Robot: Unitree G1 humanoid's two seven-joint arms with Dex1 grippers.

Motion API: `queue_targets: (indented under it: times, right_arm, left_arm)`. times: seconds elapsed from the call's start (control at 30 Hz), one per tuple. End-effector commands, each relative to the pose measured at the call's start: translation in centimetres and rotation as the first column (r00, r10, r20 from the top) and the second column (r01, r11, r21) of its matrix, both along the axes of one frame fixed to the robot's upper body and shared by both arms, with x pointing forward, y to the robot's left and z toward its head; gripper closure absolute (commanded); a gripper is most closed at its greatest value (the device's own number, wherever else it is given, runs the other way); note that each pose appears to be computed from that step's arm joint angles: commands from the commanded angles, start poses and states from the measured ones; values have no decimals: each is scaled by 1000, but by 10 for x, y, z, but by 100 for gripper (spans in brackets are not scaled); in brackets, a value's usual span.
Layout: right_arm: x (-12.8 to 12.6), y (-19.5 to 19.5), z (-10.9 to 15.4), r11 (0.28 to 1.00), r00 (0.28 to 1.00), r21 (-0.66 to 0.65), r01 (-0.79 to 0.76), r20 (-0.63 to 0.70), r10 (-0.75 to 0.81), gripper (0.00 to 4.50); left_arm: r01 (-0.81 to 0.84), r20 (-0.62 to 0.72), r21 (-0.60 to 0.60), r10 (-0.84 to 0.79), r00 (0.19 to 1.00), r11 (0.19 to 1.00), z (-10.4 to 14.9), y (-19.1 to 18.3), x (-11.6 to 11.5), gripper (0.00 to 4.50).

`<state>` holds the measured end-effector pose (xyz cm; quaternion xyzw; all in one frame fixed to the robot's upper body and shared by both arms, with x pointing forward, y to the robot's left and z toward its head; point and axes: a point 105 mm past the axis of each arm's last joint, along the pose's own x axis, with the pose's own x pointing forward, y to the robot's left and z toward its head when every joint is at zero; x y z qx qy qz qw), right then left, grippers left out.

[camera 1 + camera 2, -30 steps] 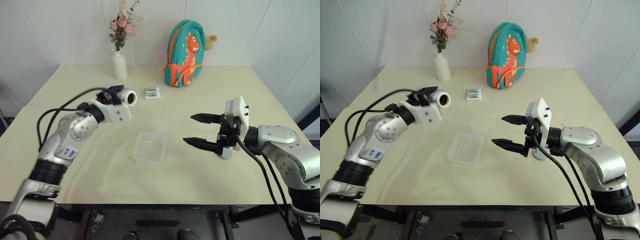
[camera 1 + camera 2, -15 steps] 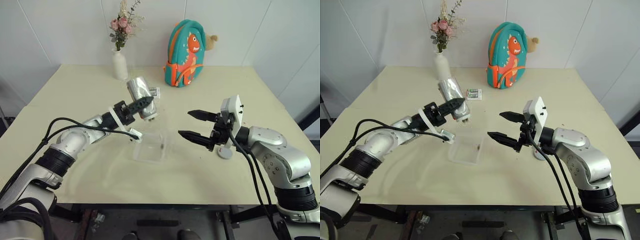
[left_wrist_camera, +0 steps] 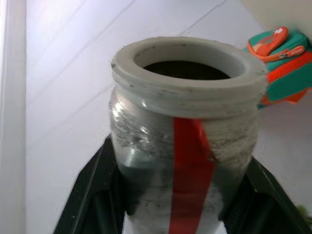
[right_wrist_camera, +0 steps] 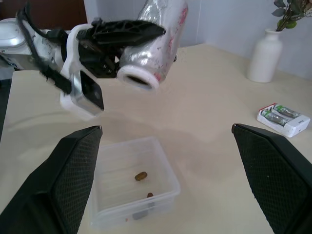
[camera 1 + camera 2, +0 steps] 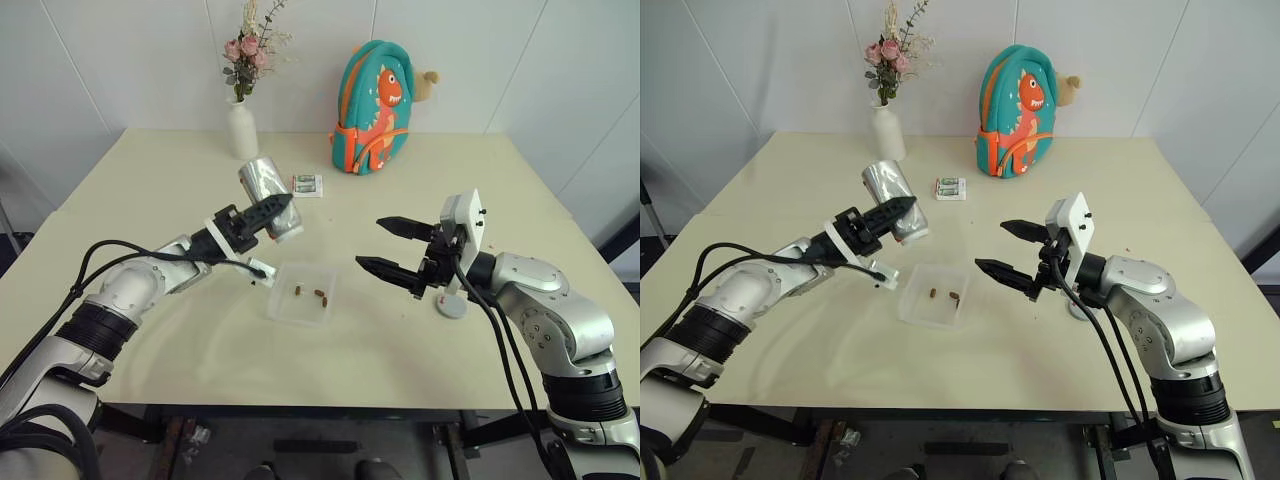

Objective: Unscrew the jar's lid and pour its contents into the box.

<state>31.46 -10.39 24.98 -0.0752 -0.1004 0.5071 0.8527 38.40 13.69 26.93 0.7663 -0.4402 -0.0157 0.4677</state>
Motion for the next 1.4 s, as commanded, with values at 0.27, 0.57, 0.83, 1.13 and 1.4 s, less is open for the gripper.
queue_targets:
  times: [0.27,0.57,0.83,1.13,1.4]
  right_arm:
    - [-6,-8,2,999,999,-36,-3,34,4,2]
    - [-10,-12,-4,995,999,-93,-30,41,34,2]
    - [-12,-15,-3,995,999,-100,-12,51,17,2]
    - [-15,-15,-5,992,997,-117,-42,58,49,0]
    - [-18,-18,-12,979,993,-185,-80,75,96,0]
  left_arm:
    - [-526,-526,-835,-519,673,165,-14,120,59,253]
    - [-575,-447,-811,-522,726,-105,-53,164,64,253]
    - [-544,-299,-818,-670,679,-187,-79,161,53,253]
    - [-548,-323,-813,-632,704,-195,-88,184,40,4]
    - [-537,-378,-838,-606,700,-98,-78,197,14,4]
